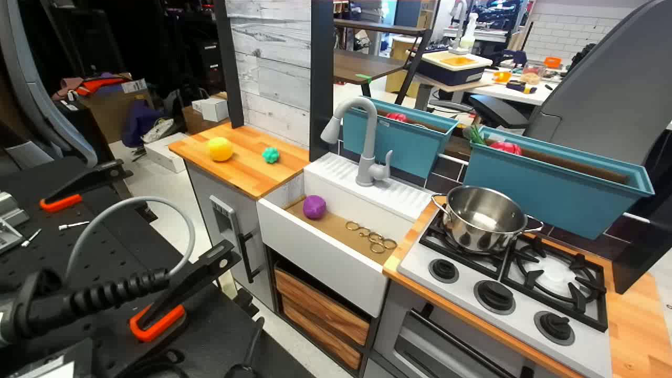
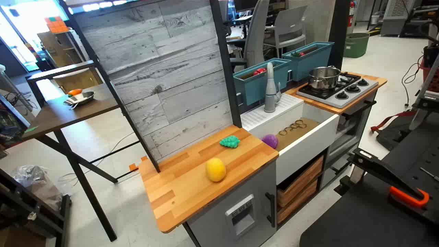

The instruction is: Move the orange plushie away from you

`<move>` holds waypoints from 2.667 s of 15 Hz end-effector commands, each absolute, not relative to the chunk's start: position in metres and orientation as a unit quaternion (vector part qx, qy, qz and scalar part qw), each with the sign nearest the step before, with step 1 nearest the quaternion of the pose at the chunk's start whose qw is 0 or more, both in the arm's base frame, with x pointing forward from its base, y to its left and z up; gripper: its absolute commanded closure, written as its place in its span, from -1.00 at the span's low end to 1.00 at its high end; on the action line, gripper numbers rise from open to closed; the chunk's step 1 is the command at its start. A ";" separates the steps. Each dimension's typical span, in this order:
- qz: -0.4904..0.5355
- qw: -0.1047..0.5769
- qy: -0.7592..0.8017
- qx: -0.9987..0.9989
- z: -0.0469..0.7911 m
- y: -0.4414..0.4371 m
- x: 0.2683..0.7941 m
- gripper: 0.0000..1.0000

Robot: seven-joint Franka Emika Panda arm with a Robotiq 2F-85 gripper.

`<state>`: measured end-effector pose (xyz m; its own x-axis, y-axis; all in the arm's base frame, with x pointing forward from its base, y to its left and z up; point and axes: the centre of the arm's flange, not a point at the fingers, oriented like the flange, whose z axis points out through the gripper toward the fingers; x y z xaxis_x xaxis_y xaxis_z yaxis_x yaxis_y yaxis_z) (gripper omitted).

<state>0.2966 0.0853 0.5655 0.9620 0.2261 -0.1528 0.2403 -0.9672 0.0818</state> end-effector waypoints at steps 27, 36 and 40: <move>-0.008 0.042 0.017 0.999 0.303 0.231 0.444 -1.00; -0.002 0.063 -0.053 0.997 0.153 0.277 0.541 -1.00; 0.006 0.058 -0.064 0.996 0.096 0.315 0.578 -1.00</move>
<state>0.5338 0.2788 0.1344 0.9948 -0.1018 -0.0058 -0.1002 -0.9865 0.1298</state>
